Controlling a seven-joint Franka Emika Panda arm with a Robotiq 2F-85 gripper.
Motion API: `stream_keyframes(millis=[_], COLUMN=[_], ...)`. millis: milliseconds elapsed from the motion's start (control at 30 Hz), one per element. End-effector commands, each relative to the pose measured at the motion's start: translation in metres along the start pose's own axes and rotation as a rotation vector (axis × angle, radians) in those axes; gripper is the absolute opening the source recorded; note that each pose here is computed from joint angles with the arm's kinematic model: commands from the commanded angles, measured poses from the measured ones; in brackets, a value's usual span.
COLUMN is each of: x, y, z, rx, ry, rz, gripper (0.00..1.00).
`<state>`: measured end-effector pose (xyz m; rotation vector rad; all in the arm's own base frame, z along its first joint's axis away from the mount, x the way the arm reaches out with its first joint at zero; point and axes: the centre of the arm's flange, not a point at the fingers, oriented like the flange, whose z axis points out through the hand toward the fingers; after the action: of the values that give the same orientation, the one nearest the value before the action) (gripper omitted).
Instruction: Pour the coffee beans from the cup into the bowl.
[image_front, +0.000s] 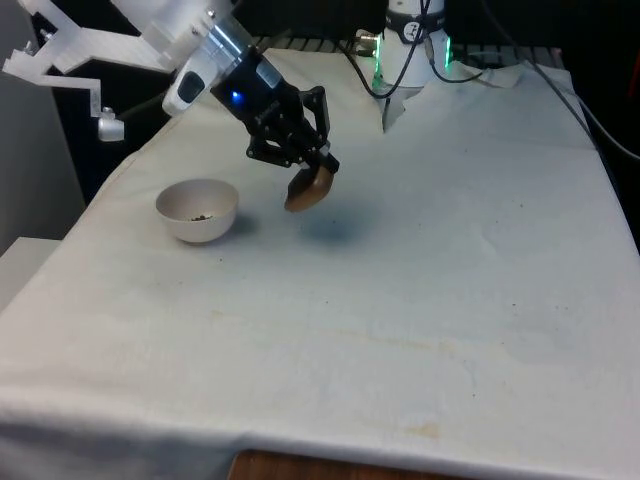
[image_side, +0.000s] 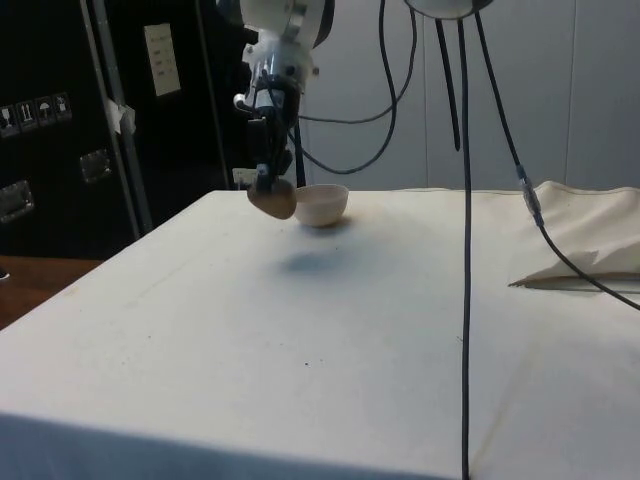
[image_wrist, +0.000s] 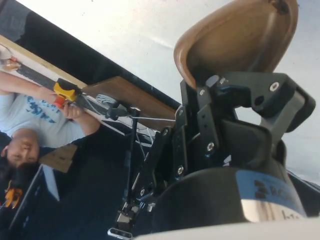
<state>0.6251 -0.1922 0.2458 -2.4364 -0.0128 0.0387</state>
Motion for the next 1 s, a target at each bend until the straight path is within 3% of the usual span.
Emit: stream_keyframes(millis=[0,67,100,133,367,400,467,667,700,733,900,933,967], x=[-0.007,-0.006,0.001,-0.005,-0.001,0.003,0.0,0.002,0.008,0.003,0.006,0.006,0.013], y=[-0.002,-0.004,-0.002,-0.004,-0.003,-0.002,-0.004,-0.008,-0.006,-0.009,-0.013,-0.013,-0.011], z=[0.001,0.003,0.003,0.006,0.019,0.015,0.022,0.028,0.028,0.029,0.034,0.035,0.035], rx=[-0.025,-0.034,-0.016,-0.042,-0.06,-0.037,-0.066,-0.096,-0.075,-0.101,-0.127,-0.131,-0.111], ry=[0.014,0.006,-0.01,-0.001,-0.019,-0.031,-0.024,-0.037,-0.052,-0.038,-0.043,-0.043,-0.058], rz=[0.002,0.0,-0.003,-0.007,-0.043,-0.033,-0.051,-0.058,-0.059,-0.061,-0.071,-0.073,-0.074], gripper=[0.01,0.01,0.01,0.01,0.01,0.01,0.01,0.01,0.01,0.01,0.01,0.01,0.01])
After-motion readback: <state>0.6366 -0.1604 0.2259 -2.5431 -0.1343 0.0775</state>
